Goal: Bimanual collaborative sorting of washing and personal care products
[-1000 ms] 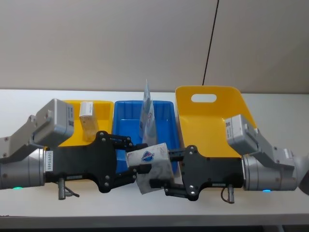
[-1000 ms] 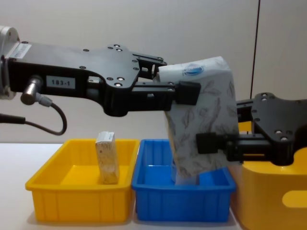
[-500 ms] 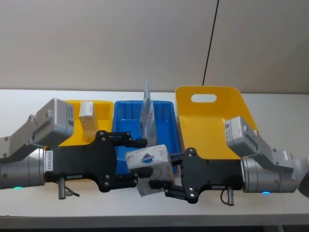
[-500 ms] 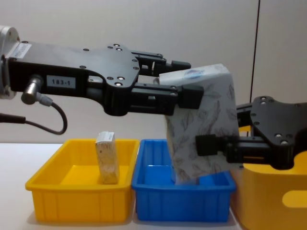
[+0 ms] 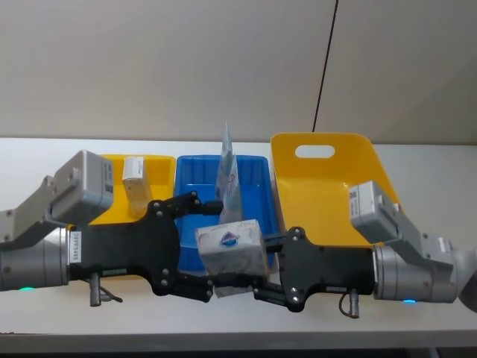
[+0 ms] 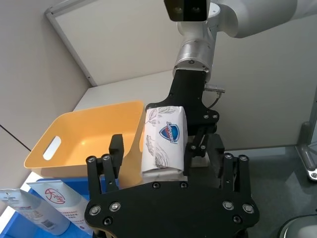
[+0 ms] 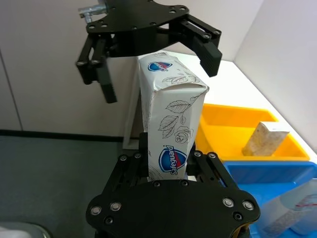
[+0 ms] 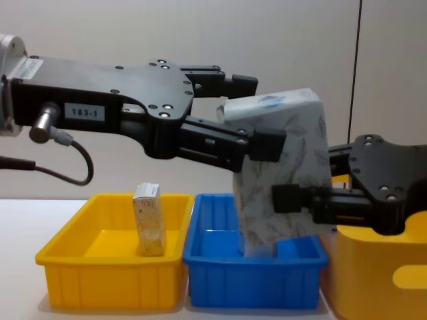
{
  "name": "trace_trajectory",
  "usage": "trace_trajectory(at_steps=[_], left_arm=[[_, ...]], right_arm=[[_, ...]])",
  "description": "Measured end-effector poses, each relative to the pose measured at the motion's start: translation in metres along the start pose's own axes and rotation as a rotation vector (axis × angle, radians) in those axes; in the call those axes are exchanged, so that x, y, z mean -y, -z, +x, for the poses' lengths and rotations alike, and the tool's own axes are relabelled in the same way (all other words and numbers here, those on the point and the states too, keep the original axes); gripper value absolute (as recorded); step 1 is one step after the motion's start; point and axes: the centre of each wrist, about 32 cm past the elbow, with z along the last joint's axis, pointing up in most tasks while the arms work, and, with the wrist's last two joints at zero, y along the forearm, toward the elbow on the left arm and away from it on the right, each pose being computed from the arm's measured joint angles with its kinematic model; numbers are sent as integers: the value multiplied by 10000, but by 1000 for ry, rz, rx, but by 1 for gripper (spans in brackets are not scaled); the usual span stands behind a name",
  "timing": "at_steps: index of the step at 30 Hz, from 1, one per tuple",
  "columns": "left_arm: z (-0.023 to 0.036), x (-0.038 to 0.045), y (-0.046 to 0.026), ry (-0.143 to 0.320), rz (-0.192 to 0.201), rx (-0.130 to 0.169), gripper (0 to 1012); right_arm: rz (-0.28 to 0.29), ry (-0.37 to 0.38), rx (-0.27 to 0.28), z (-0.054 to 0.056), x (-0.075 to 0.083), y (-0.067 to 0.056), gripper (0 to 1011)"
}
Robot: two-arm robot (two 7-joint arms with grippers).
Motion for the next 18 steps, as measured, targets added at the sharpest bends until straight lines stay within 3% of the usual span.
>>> trace_trajectory(at_steps=[1,9,18], left_arm=[[3,-3,-1,-2,-2,-1,1001],[11,-38,-13,-32,1,-8,1001],[-27,-88,-66,-121,24,-21,1002]], right_arm=[[1,5,1,-4,2,2,356],[11,93,8,-83,49,38,356],[22,210,7,-203,134,86,356]])
